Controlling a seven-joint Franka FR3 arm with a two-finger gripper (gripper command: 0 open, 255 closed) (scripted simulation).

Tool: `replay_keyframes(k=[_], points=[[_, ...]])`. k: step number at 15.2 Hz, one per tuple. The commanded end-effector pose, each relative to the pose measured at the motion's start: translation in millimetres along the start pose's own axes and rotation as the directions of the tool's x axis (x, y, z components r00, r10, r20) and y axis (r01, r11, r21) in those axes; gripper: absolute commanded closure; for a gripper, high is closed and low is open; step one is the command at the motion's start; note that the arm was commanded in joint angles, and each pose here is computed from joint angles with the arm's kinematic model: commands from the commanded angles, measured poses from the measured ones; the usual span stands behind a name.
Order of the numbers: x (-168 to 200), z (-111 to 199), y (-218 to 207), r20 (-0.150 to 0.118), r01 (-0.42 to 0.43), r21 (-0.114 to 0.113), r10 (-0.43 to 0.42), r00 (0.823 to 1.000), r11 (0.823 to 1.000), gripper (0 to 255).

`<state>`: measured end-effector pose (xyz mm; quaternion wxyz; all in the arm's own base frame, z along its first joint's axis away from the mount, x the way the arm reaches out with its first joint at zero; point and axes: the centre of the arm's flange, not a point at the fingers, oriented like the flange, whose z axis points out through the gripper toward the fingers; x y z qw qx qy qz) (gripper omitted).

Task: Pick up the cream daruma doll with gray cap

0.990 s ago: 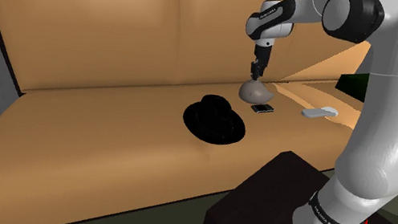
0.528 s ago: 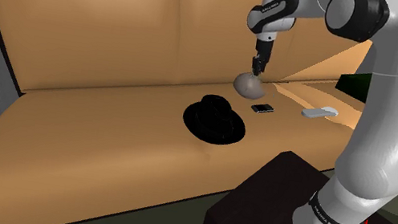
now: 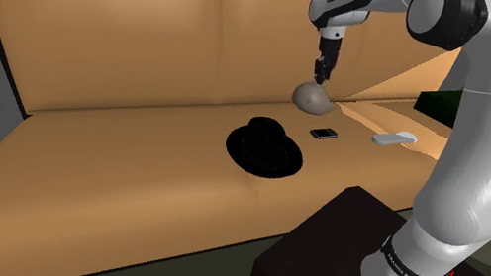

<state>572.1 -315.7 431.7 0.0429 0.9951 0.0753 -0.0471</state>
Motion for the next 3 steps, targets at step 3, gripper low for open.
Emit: replay_keyframes(k=[3], points=[[-1.5,-13.4,1.5,-0.002,0.000,-0.001,0.000,1.000,1.000,255]])
